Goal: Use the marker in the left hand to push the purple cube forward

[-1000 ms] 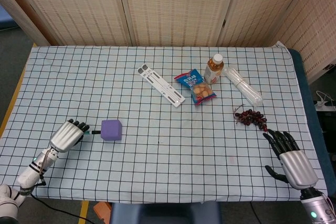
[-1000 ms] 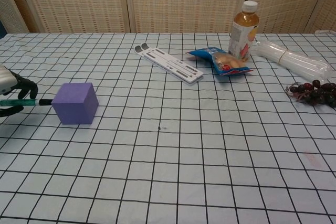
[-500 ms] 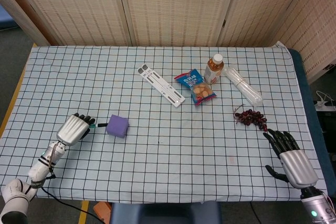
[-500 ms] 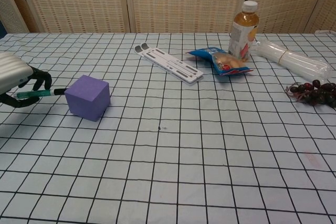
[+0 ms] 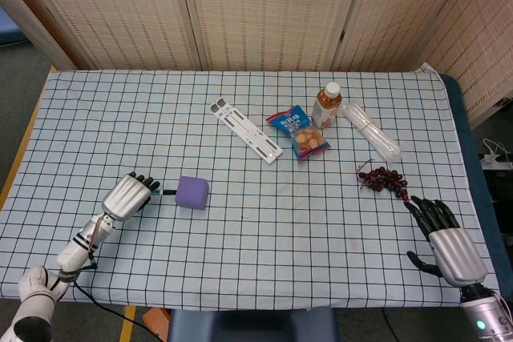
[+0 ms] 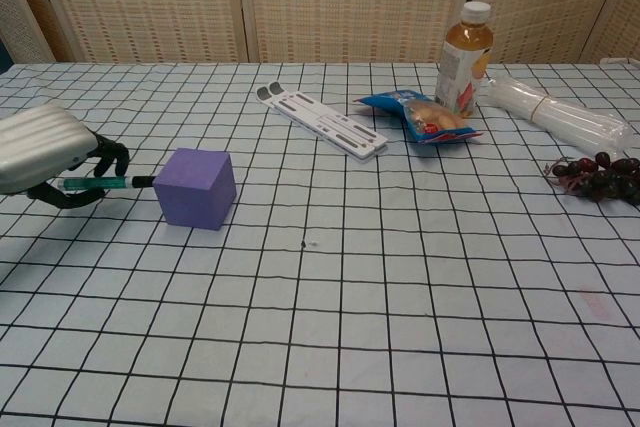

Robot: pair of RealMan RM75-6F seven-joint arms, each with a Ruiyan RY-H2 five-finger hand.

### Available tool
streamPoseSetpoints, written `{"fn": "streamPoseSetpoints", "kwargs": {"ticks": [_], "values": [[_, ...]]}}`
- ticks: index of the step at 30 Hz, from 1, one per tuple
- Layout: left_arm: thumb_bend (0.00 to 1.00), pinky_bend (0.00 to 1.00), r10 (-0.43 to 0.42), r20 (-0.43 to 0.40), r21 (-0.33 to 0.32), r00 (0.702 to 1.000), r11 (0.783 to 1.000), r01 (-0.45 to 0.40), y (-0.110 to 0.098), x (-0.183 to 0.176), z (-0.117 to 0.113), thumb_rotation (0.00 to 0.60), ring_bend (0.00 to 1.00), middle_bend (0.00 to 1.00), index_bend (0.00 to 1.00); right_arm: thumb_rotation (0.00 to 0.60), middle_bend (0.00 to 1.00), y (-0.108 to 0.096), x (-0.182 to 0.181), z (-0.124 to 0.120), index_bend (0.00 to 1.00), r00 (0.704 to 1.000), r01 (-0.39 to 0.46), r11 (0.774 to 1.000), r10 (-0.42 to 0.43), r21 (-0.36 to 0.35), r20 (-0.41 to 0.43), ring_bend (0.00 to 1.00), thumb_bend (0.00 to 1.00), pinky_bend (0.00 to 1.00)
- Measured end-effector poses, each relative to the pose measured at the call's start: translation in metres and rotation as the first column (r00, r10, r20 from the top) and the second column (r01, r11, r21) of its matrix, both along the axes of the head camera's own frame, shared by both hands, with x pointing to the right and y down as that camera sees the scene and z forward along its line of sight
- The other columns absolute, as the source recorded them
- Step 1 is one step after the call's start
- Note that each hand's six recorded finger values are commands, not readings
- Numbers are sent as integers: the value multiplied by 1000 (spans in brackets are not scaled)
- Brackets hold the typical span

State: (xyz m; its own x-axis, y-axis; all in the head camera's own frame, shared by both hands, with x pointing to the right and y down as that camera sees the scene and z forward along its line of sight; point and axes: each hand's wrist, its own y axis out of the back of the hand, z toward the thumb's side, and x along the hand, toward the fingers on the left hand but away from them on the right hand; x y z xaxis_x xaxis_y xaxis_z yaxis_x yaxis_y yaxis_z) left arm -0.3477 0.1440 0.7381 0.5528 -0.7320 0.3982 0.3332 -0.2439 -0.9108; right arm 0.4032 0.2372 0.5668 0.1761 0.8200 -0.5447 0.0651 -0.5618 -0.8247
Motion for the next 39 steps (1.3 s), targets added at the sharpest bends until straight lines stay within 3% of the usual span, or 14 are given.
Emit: {"fn": "streamPoseSetpoints", "kwargs": {"ticks": [7,22,39], "values": [[710,677,1,-23,7,1000,1000,-1,-3,8,-1,600,616,855,753,600,0,0,1,1,0,1000,-1,1000,1,-4,-1,0,168,0],[712,677,95,-68,15,993,995,-94,-1,63,9,600,616,856,753,600,0,-4,9,-3,0,1000,-26,1000,26,-3,-3,0,168,0],[706,684,87,-99,9,991,996,-86,-13,105,19,600,617,857,753,600,0,-9,17,-3,0,998,-57,998,57,-7,-7,0,168,0]]}}
